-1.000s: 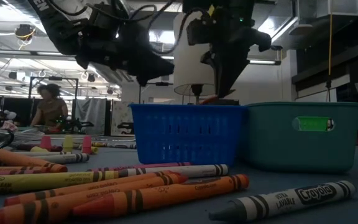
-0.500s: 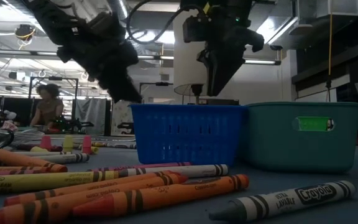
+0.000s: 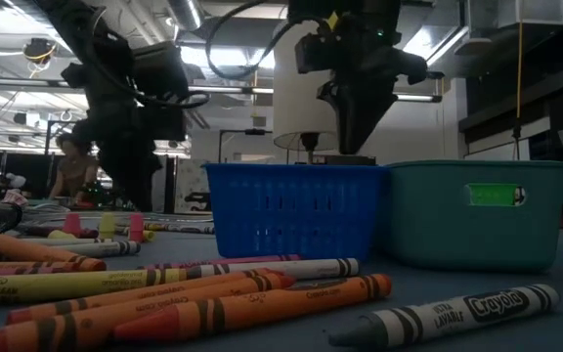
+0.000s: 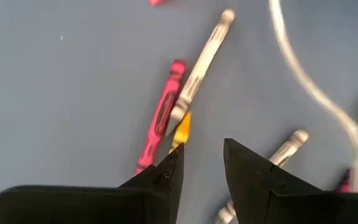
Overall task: Sort crayons
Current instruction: Put the yellow crayon into the green bin
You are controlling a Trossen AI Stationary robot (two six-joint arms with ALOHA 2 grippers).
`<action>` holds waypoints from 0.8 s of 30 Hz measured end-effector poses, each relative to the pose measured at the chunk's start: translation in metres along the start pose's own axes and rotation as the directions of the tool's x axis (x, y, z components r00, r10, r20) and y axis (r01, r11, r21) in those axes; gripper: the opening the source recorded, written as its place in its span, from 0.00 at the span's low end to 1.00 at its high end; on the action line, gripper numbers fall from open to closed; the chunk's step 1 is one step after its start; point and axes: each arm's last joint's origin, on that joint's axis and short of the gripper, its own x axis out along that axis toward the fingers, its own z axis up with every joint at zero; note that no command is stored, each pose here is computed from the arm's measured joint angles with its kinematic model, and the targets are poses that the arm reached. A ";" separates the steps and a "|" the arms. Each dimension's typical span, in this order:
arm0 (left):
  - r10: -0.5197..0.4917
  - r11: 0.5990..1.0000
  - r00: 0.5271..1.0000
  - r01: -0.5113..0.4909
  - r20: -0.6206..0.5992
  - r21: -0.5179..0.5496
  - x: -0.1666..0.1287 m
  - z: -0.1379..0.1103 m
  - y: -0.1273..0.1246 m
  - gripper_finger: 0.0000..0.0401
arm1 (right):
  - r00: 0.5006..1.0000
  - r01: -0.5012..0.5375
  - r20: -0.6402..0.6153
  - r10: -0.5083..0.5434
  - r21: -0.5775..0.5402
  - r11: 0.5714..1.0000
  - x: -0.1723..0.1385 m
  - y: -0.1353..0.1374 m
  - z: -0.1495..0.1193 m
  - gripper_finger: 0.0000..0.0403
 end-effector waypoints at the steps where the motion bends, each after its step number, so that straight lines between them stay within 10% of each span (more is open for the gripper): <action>1: 0.013 1.000 1.000 -0.013 -0.013 0.004 0.000 -0.001 -0.001 0.25 | 1.000 -0.004 -0.018 0.004 -0.002 1.000 0.000 0.000 -0.002 0.24; 24: 0.091 0.996 0.992 -0.092 -0.091 -0.003 0.016 -0.033 -0.006 0.25 | 1.000 -0.001 -0.026 0.005 0.154 0.988 -0.026 0.012 -0.063 0.24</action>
